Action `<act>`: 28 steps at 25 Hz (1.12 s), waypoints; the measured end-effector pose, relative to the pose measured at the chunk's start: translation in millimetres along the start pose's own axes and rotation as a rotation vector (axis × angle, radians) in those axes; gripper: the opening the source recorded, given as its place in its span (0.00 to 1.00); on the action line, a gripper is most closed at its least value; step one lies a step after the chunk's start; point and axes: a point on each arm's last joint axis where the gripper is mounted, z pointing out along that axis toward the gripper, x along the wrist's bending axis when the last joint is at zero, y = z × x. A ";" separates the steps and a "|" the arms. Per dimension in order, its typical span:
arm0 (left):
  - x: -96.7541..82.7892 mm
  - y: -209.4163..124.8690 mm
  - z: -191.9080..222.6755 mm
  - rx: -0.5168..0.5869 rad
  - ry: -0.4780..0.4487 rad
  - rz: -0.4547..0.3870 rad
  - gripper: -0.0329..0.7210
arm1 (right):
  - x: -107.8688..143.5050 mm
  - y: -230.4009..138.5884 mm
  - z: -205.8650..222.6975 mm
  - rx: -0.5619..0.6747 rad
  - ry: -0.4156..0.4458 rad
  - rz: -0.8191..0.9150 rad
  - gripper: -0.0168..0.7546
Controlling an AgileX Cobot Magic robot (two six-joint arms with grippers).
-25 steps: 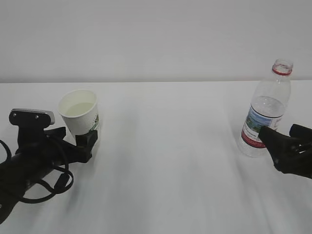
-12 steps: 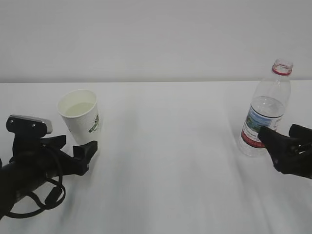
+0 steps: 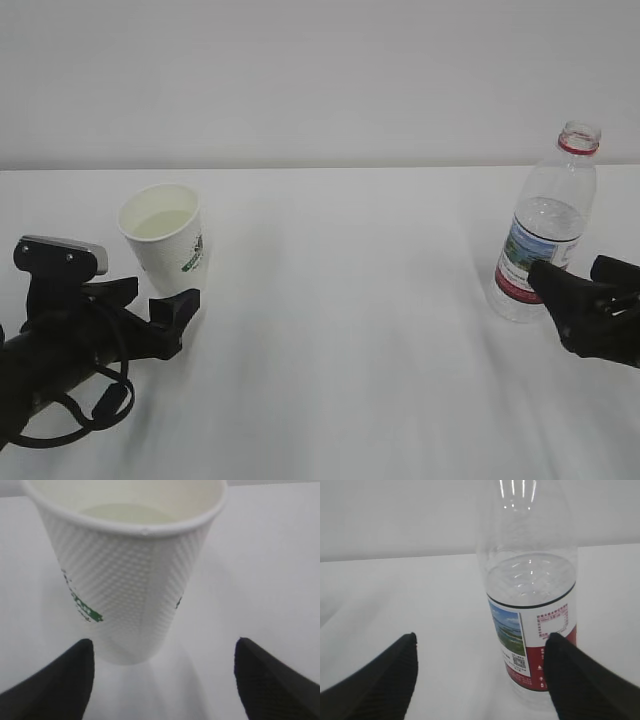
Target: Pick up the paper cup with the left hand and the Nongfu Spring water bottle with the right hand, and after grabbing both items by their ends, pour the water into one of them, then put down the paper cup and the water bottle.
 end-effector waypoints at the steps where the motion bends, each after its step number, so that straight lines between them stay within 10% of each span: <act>1: 0.0 0.0 0.0 0.000 0.000 0.000 0.88 | 0.0 0.0 0.0 0.000 0.000 0.002 0.78; 28: 4.1 32.2 -24.9 -0.124 0.065 -0.049 0.85 | -3.2 16.2 14.3 -0.073 -0.013 0.015 0.78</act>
